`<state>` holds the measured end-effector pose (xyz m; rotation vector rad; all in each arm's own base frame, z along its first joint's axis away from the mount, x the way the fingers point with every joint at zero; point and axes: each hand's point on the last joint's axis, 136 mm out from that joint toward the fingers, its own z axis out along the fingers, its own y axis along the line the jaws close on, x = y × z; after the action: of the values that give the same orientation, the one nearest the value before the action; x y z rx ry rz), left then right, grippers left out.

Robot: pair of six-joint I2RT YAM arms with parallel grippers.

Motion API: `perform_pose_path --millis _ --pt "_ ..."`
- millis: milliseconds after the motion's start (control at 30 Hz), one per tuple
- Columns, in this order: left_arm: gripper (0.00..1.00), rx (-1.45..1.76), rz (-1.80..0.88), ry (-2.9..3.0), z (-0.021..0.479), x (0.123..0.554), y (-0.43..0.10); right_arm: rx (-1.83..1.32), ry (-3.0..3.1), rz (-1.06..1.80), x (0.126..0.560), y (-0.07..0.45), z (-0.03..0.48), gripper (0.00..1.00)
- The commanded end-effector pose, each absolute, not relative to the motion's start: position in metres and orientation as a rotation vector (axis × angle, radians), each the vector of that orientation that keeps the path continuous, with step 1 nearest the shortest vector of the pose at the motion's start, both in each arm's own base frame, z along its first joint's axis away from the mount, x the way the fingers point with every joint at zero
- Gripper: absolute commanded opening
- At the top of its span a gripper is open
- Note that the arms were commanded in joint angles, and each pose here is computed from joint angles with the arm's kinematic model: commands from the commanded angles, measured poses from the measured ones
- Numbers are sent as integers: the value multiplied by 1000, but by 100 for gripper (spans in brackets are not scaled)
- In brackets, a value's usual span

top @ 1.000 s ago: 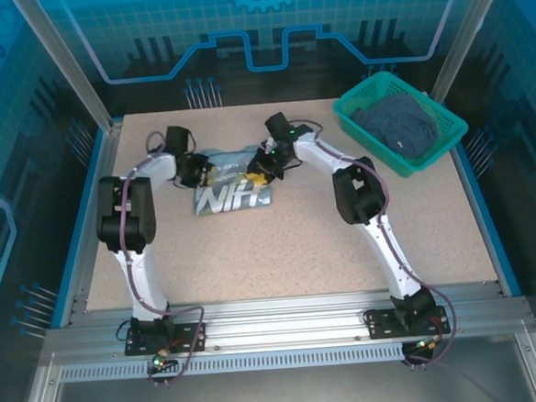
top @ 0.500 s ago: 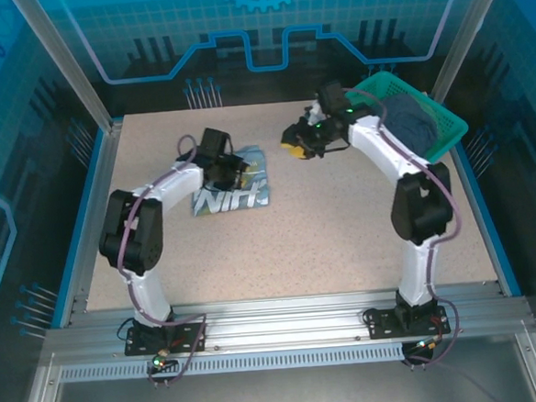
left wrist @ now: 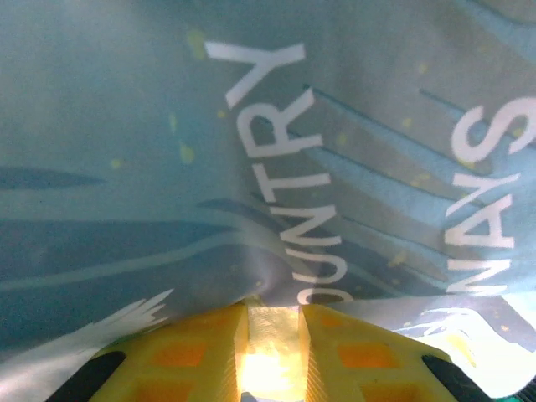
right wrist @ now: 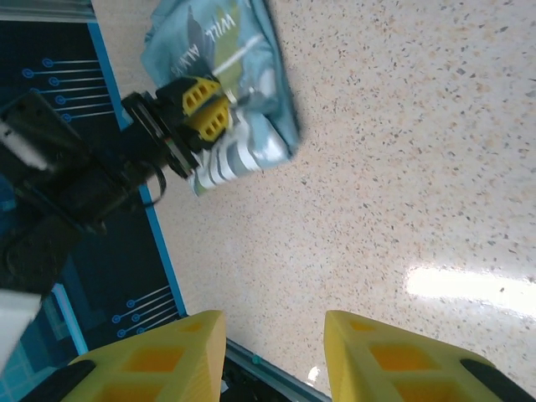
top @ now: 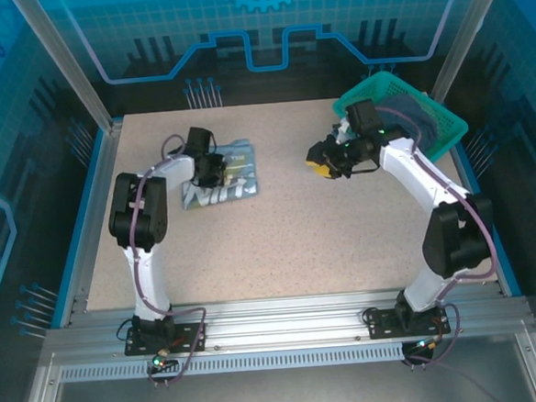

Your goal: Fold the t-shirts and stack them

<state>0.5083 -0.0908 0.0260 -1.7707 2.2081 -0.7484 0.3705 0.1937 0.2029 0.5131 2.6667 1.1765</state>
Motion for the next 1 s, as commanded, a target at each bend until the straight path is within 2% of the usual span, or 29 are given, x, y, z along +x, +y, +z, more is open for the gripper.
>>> perform_pose_path --millis 0,100,300,467,633,700,867,933,967 --pt "24 -1711 -639 2293 3 520 -32 547 2653 1170 358 180 209 37" --pt "23 -1651 -605 2288 8 544 15 561 2660 1138 348 173 209 37" --pt "22 -1546 -722 2196 18 607 84 576 2646 1121 336 164 213 38" --pt "23 -1359 -872 2132 31 662 96 559 2648 1094 329 159 220 38" --pt "21 -1342 -895 2118 31 668 99 571 2659 1096 326 158 219 38" --pt "24 -1317 -905 2106 47 667 97 562 2652 1095 327 158 220 39" --pt "43 -1168 -902 2014 142 659 90 503 2556 1067 345 154 234 45" --pt "53 -1084 -906 1952 197 645 86 483 2493 1002 356 145 245 58" --pt "84 -1058 -909 1907 225 636 86 483 2465 973 360 140 251 65"
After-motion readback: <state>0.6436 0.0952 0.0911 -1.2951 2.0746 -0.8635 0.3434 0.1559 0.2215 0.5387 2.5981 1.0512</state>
